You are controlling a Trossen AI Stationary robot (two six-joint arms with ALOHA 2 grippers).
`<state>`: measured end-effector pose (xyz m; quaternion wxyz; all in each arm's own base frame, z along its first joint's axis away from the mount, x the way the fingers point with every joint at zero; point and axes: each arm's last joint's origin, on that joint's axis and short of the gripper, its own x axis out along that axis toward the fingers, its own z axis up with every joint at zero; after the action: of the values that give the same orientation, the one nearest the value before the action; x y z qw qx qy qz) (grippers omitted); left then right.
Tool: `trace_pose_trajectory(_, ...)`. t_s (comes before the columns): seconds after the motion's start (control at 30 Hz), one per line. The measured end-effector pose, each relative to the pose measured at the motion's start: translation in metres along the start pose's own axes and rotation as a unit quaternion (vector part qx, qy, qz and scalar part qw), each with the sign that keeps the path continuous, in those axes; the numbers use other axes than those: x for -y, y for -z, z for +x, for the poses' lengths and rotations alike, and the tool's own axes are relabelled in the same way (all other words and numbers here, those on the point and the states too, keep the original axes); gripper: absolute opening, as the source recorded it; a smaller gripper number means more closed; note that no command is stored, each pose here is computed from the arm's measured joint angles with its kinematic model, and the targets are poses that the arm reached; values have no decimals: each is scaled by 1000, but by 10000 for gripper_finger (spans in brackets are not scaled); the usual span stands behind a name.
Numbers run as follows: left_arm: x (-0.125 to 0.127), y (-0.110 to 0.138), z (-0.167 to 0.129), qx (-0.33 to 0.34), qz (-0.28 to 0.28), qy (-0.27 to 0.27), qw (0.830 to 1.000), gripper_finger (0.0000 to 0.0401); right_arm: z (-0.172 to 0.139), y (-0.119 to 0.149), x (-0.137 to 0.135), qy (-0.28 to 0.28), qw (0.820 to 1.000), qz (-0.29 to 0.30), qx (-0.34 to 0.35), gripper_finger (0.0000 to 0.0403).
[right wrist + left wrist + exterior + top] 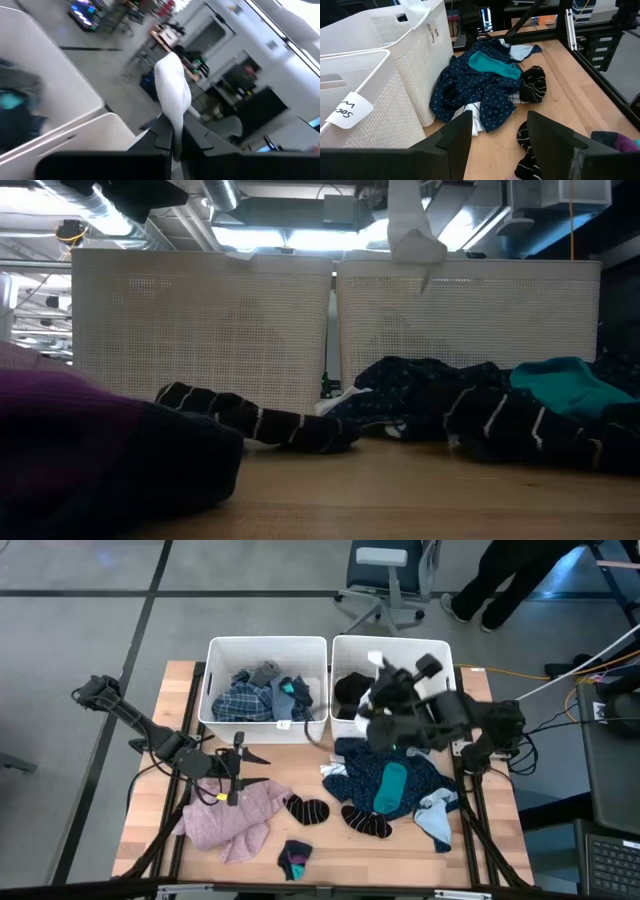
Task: Sort clothes
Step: Put the white sock into the right white bin
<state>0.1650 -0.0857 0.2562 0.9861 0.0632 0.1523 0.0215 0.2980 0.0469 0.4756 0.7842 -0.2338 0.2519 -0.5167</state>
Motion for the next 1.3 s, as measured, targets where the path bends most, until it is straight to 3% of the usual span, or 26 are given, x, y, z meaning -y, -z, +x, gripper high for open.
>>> trace_pose_trajectory(0.27,0,0,0,0,-1,0,1000,180,47,3,15,42,997,16,-57,17)
trace_pose_trajectory(0.57,0,0,0,0,-1,0,1000,180,84,14,22,-57,983,85,-152,17)
trace_pose_trajectory(0.73,0,0,0,0,-3,0,1000,180,95,26,7,-73,975,81,-193,17)
trace_pose_trajectory(0.93,0,0,0,0,-3,0,1000,180,116,56,-26,-53,967,14,-250,17)
trace_pose_trajectory(1.1,0,0,0,0,-1,0,1000,180,141,88,-42,-37,948,-7,-316,17)
trace_pose_trajectory(1.3,0,0,0,0,3,0,1000,180,166,118,-53,-56,922,3,-384,17)
